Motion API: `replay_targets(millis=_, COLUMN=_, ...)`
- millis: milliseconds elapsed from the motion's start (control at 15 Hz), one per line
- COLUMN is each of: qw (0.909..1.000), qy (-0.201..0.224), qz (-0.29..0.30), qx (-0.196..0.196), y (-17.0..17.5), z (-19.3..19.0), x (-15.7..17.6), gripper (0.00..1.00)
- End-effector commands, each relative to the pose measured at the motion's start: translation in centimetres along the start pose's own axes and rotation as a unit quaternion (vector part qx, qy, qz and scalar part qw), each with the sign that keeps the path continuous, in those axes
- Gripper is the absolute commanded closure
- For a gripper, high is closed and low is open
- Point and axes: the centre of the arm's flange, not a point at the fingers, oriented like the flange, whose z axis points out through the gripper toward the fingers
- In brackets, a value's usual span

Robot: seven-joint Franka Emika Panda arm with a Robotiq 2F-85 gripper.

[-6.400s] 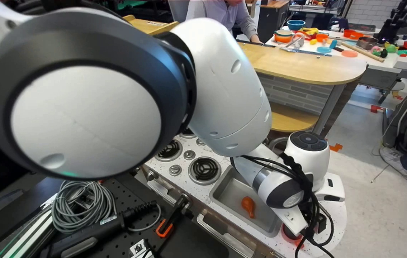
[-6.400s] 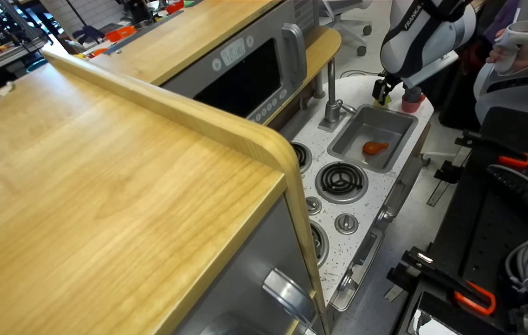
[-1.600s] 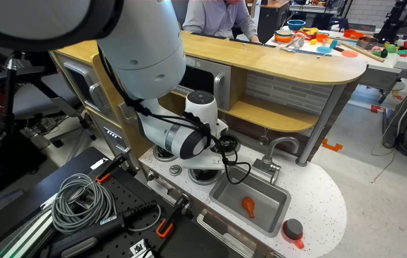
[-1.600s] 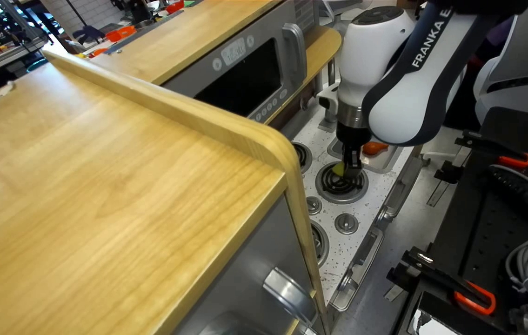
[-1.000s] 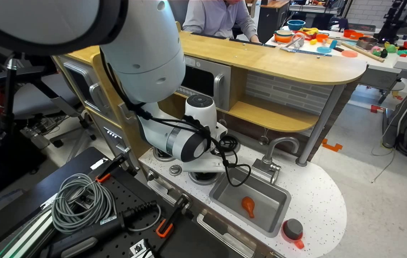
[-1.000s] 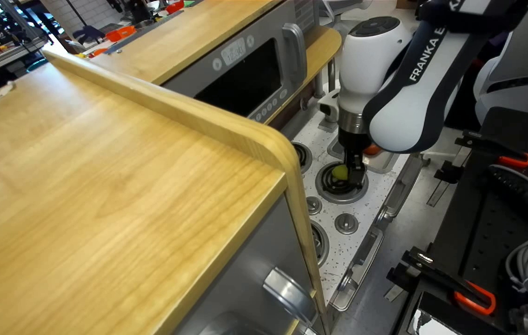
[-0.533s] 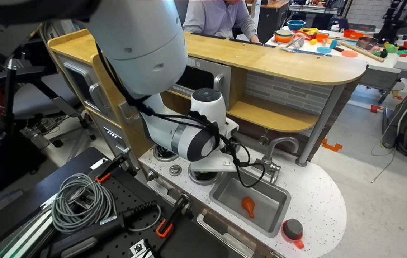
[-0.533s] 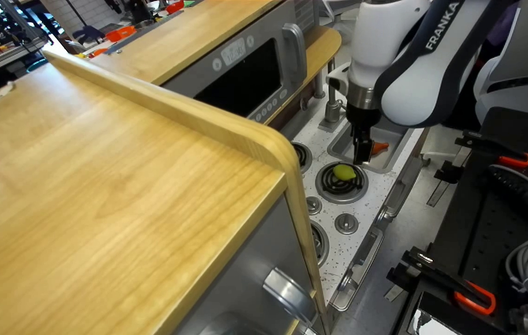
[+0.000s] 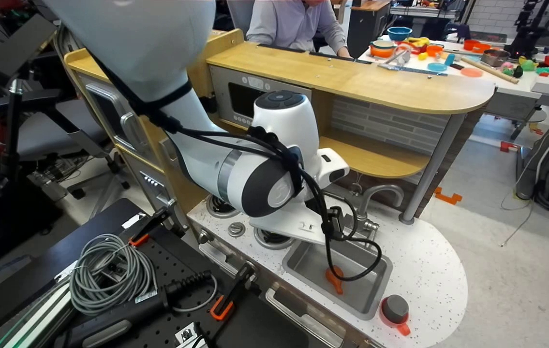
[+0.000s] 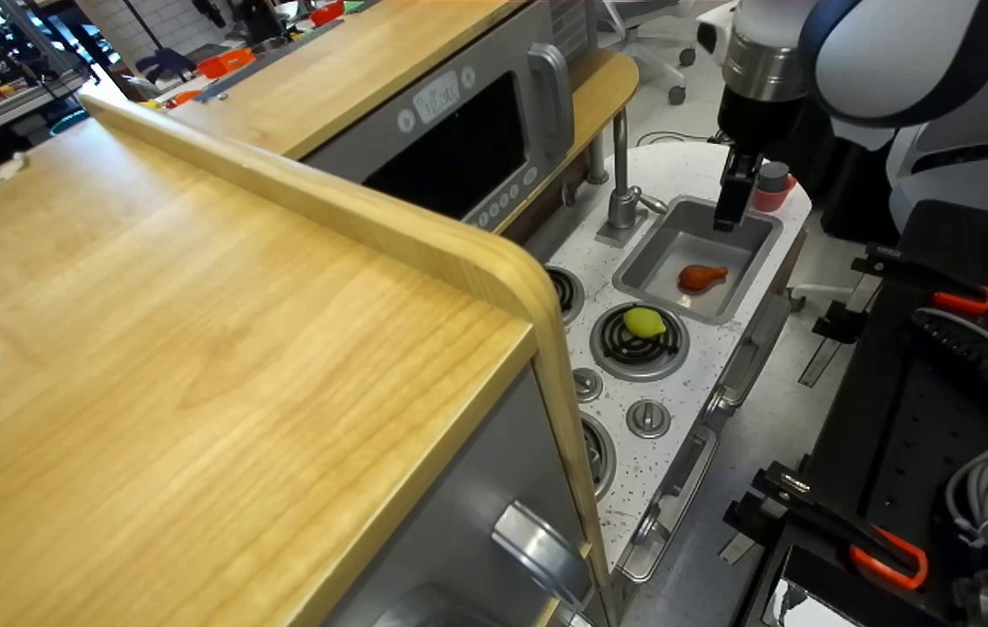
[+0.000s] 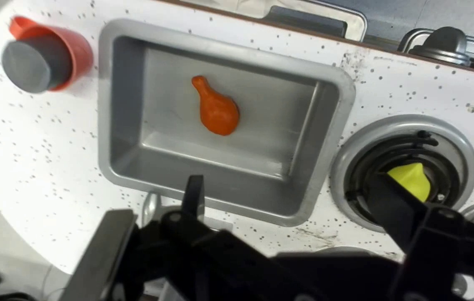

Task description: Move the lemon toy from the counter to the stove

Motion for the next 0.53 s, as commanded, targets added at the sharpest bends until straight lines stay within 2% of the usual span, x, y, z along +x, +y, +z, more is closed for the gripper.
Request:
replay_targets(millis=0, qw=0.9971, qy=-0.025, qz=0.072, qx=0.001, y=0.3, z=-4.7, x=-2.0, gripper=0.0)
replay_targets(millis=67, qw=0.9958, qy=-0.033, qz=0.085, qx=0.01, y=0.6, z=-5.3, x=-2.3, gripper=0.0)
replay_targets(millis=133, qw=0.9927, qy=-0.058, qz=0.1, qx=0.035, y=1.0, z=-6.2, x=-2.7, gripper=0.0)
replay_targets(millis=200, qw=0.9967, qy=-0.036, qz=0.072, qx=0.011, y=1.0, z=-3.0, x=-1.8, gripper=0.0)
replay_targets(millis=467, qw=0.9941, qy=-0.053, qz=0.091, qx=0.026, y=0.7, z=-4.9, x=-2.3, gripper=0.0)
